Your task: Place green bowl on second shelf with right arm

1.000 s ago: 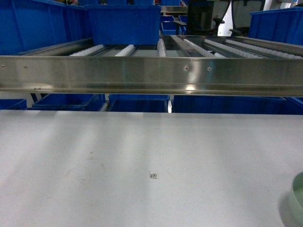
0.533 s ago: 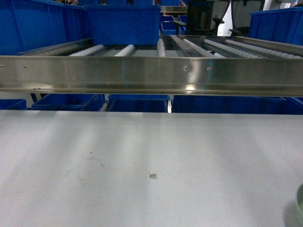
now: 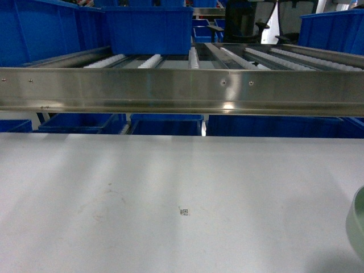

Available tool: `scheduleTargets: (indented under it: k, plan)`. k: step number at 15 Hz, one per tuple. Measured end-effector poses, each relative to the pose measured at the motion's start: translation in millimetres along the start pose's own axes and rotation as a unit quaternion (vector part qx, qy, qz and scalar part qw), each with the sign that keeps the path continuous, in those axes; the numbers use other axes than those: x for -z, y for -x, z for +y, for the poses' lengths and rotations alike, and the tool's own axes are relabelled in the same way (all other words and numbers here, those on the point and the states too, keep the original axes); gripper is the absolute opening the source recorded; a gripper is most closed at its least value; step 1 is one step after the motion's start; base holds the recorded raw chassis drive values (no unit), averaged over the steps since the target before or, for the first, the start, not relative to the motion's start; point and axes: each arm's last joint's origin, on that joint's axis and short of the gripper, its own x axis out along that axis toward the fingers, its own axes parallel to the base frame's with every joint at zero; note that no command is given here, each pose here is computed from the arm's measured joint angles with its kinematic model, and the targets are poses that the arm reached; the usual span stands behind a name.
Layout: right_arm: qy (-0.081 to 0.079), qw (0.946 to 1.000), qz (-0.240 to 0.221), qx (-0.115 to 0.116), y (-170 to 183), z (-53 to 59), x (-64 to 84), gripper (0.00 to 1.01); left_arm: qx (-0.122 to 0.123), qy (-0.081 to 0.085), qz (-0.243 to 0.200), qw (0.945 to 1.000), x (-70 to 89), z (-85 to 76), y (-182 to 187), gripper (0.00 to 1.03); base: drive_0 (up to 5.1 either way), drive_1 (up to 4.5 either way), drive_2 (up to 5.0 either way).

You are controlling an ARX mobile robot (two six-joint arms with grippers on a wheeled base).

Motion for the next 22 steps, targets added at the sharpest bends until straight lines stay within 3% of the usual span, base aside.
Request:
scheduleTargets:
  k: [2, 4, 5, 6, 8, 9, 11, 17, 22]
  plan:
    - [0.032, 0.9959, -0.081, -0.027, 43.0, 7.6, -27.1, 0.03, 0.0, 0.0, 0.0, 1.0, 0.0, 0.0, 0.0, 0.98, 0.0, 0.0, 0.0]
    - [0.067, 0.9791, -0.186, -0.046, 88.4, 14.0, -44.4, 0.03, 0.0, 0.0, 0.0, 1.0, 0.0, 0.0, 0.0, 0.98, 0.0, 0.0, 0.0]
    - [0.081, 0.9666, -0.237, -0.054, 110.1, 17.6, -49.4, 0.03, 0.0, 0.0, 0.0, 1.0, 0.0, 0.0, 0.0, 0.98, 0.0, 0.0, 0.0]
    - [0.103, 0.9444, -0.303, -0.077, 142.4, 25.5, -49.7, 0.03, 0.0, 0.0, 0.0, 1.0, 0.0, 0.0, 0.0, 0.98, 0.0, 0.0, 0.0]
    - [0.127, 0.92, -0.362, -0.078, 162.7, 32.4, -41.5, 0.03, 0.0, 0.0, 0.0, 1.0, 0.0, 0.0, 0.0, 0.98, 0.0, 0.0, 0.0]
    - [0.134, 0.9198, -0.363, -0.065, 160.1, 32.9, -38.6, 0.03, 0.0, 0.0, 0.0, 1.0, 0.0, 0.0, 0.0, 0.98, 0.0, 0.0, 0.0]
    - [0.142, 0.9259, -0.346, -0.052, 153.3, 31.4, -33.4, 0.03, 0.0, 0.0, 0.0, 1.0, 0.0, 0.0, 0.0, 0.98, 0.0, 0.0, 0.0]
    - [0.143, 0.9243, -0.35, -0.051, 154.1, 31.4, -33.8, 0.03, 0.0, 0.0, 0.0, 1.0, 0.0, 0.0, 0.0, 0.98, 0.0, 0.0, 0.0]
    - [0.142, 0.9246, -0.35, -0.048, 154.0, 31.3, -33.8, 0.03, 0.002, 0.0, 0.0, 1.0, 0.0, -0.1, 0.0, 0.98, -4.9, 2.59, 2.6]
